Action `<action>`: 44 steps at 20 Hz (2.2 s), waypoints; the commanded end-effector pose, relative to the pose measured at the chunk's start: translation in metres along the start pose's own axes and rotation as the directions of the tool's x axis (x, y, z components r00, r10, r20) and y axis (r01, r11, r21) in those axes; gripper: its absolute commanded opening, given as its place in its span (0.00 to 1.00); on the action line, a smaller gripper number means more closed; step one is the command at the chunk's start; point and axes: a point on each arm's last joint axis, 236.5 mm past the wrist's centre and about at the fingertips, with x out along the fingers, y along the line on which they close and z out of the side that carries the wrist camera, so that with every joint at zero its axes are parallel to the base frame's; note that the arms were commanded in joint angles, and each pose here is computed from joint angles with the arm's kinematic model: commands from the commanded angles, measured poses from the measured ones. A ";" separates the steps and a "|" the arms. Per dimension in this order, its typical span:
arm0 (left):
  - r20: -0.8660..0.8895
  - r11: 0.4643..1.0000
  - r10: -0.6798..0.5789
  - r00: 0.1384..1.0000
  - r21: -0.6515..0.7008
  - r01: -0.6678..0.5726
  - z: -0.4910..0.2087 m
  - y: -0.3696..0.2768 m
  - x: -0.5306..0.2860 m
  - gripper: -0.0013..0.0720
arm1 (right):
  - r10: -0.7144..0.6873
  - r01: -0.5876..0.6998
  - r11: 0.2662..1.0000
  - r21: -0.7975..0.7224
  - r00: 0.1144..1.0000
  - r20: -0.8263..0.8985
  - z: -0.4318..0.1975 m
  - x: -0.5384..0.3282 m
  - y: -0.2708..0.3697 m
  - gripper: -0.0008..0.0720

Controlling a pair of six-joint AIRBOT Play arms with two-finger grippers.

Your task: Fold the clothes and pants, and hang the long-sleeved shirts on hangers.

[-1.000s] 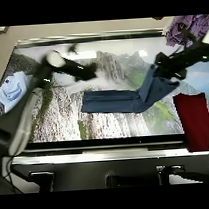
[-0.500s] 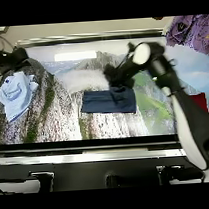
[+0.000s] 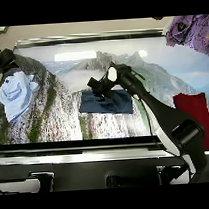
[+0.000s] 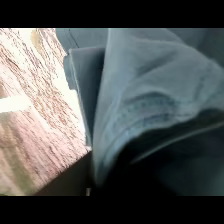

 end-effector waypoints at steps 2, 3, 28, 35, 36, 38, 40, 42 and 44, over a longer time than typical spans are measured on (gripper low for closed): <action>-0.003 1.000 0.005 1.000 -0.003 -0.005 0.000 0.003 0.002 0.04 | 0.128 -0.129 0.991 -0.041 0.991 -0.026 -0.005 0.009 0.029 0.82; -0.006 1.000 0.006 1.000 -0.004 -0.006 0.000 0.003 0.003 0.04 | 0.151 -0.153 0.986 -0.073 0.988 -0.030 -0.008 0.002 0.036 0.84; 0.065 1.000 -0.006 0.998 -0.007 0.007 0.018 0.002 0.006 0.04 | 0.208 -0.209 0.978 0.003 0.973 -0.095 0.092 -0.066 -0.247 0.82; 0.055 1.000 -0.004 0.998 -0.010 0.005 0.017 0.004 0.011 0.04 | 0.185 -0.188 0.982 -0.012 0.976 -0.115 0.078 -0.013 -0.225 0.74; 0.053 1.000 -0.004 0.999 -0.011 0.004 0.017 0.004 0.012 0.04 | 0.182 -0.185 0.983 -0.017 0.976 -0.119 0.075 -0.009 -0.221 0.72; 0.052 1.000 -0.003 0.999 -0.011 0.004 0.016 0.004 0.013 0.04 | 0.178 -0.183 0.983 -0.025 0.975 -0.136 0.067 -0.004 -0.213 0.55; 0.051 1.000 -0.003 0.999 -0.011 0.004 0.016 0.004 0.013 0.04 | 0.186 -0.193 0.981 -0.032 0.971 -0.150 0.062 -0.004 -0.207 0.14; 0.051 1.000 -0.003 0.999 -0.011 0.004 0.016 0.004 0.013 0.04 | 0.211 -0.218 0.975 -0.052 0.971 -0.116 0.071 -0.018 -0.193 0.05; 0.051 1.000 -0.003 0.999 -0.011 0.004 0.016 0.004 0.013 0.04 | 0.213 -0.215 0.974 -0.076 0.976 -0.043 0.097 -0.048 -0.182 0.05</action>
